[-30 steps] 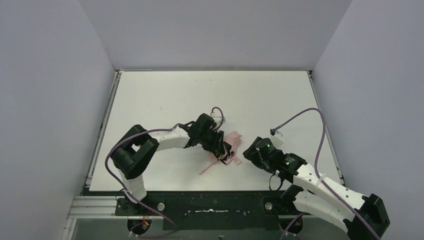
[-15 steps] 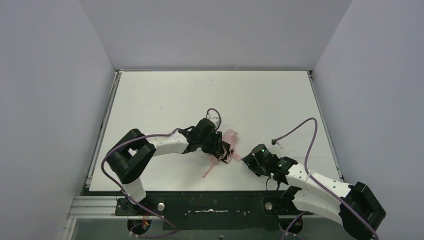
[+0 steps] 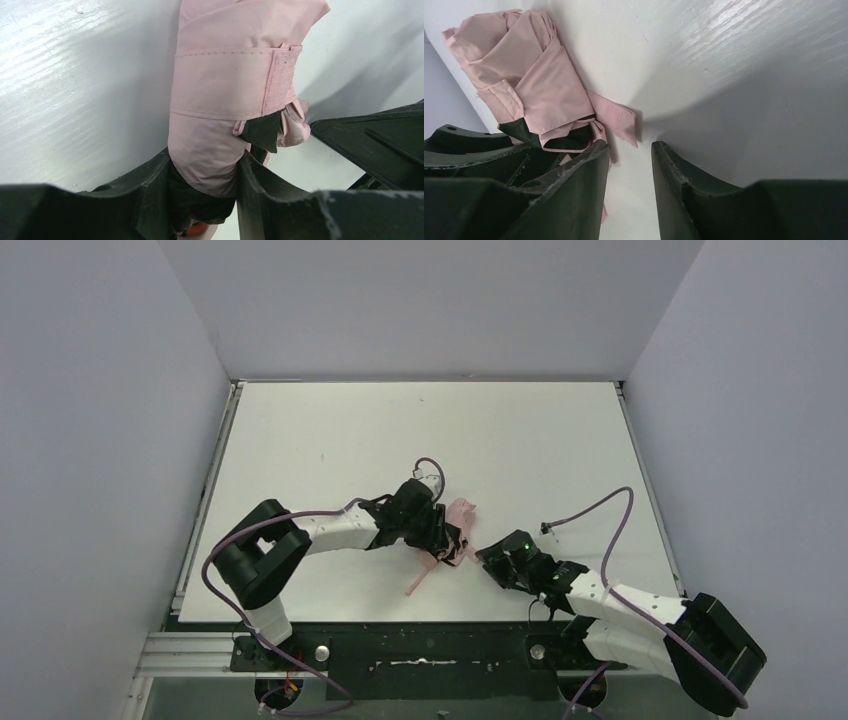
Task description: Put away the umbrella
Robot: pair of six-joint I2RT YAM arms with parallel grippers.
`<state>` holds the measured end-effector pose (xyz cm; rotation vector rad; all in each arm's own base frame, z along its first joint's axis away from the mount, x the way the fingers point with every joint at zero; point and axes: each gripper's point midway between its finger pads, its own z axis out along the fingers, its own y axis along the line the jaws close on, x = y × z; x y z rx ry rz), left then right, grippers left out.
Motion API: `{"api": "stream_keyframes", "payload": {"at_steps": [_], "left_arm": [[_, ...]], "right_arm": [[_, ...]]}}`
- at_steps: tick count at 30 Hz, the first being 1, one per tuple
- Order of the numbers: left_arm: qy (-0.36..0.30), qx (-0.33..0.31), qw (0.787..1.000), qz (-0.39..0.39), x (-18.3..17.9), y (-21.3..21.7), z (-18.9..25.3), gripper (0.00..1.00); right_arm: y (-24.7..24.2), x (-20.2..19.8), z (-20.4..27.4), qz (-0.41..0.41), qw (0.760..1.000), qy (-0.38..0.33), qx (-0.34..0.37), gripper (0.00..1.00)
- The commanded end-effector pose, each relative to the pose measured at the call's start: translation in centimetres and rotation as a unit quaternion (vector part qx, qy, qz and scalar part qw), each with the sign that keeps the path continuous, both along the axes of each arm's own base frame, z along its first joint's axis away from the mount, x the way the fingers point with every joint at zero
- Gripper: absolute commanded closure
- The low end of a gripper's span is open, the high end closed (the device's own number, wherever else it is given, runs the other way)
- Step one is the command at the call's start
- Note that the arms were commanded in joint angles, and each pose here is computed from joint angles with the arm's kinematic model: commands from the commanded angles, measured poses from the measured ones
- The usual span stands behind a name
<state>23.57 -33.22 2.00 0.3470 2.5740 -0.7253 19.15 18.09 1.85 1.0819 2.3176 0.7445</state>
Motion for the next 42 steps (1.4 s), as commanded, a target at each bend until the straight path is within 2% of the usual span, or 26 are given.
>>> {"api": "stream_keyframes", "payload": {"at_steps": [1, 13, 42], "left_arm": [[0.059, 0.181, 0.982, 0.017, -3.3, 7.9, -6.2, 1.00], [0.054, 0.197, 0.979, -0.005, -3.6, 7.6, -6.4, 1.00], [0.059, 0.218, 0.974, -0.032, -4.5, 7.2, -7.4, 1.00]], "right_arm": [[0.1, 0.2, -0.8, -0.010, 1.000, 0.001, 0.007, 0.62], [-1.0, 0.4, -1.8, -0.032, 0.999, -0.008, -0.003, 0.63], [-0.1, 2.2, -0.9, 0.017, 0.997, -0.075, 0.017, 0.72]]}}
